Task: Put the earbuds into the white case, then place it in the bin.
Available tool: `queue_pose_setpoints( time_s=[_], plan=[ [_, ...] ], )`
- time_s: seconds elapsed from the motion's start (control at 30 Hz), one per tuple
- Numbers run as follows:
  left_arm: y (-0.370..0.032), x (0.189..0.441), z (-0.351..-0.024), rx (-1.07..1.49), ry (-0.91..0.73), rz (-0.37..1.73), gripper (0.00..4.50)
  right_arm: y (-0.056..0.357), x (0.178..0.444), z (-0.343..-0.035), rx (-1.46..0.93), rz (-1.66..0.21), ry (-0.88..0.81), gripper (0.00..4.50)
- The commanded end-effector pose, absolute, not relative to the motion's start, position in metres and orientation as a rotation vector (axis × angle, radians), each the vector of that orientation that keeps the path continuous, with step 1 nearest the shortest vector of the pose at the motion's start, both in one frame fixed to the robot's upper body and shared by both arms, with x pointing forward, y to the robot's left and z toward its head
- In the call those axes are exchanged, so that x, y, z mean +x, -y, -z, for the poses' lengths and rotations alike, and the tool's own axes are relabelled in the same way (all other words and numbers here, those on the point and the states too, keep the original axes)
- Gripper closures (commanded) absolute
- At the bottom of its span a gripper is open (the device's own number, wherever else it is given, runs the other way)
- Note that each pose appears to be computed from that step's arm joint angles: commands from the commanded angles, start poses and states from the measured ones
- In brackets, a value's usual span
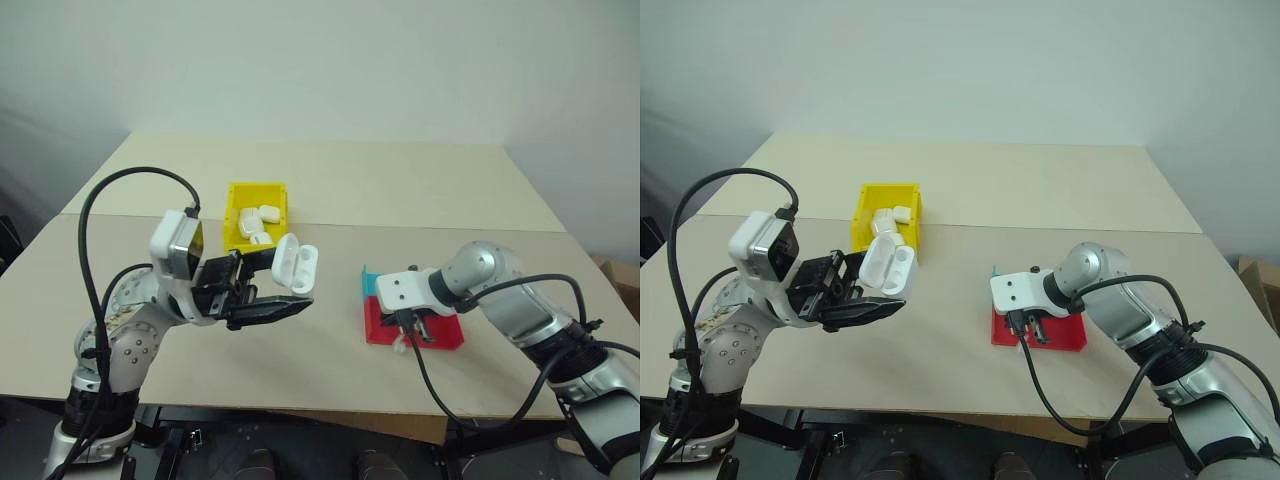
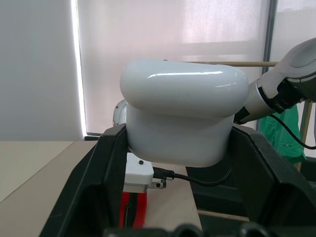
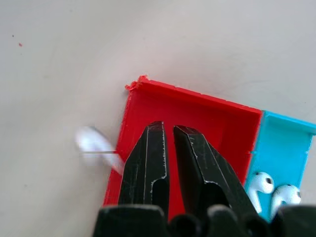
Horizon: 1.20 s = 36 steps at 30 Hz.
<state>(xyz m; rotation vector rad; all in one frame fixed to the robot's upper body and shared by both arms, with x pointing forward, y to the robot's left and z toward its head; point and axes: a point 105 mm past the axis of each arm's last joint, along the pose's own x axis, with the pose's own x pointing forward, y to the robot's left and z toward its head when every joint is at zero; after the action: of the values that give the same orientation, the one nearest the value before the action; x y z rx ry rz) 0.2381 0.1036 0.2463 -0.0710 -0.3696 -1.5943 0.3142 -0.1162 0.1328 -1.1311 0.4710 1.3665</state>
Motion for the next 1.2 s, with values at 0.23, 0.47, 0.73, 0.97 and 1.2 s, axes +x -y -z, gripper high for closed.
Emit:
queue_pose_setpoints(
  time_s=[0.23,0.47,0.73,0.97,1.2],
  plan=[
    [-0.106,0.233,-0.256,-0.064,0.394,1.625,1.73,0.120,0.319,-0.150,-1.085,-1.283,-0.393,3.92],
    [-0.114,0.238,-0.256,-0.073,0.377,1.626,1.73,0.130,0.316,-0.178,-0.994,-1.205,-0.326,3.92],
    [-0.114,0.237,-0.258,-0.071,0.382,1.644,1.73,0.135,0.308,-0.175,-1.002,-1.226,-0.358,3.53],
    [-0.115,0.233,-0.259,-0.062,0.384,1.638,1.73,0.130,0.318,-0.155,-1.034,-1.206,-0.439,2.36],
    [-0.110,0.227,-0.258,-0.058,0.381,1.628,1.73,0.126,0.324,-0.146,-1.004,-1.160,-0.550,2.36]
  ],
)
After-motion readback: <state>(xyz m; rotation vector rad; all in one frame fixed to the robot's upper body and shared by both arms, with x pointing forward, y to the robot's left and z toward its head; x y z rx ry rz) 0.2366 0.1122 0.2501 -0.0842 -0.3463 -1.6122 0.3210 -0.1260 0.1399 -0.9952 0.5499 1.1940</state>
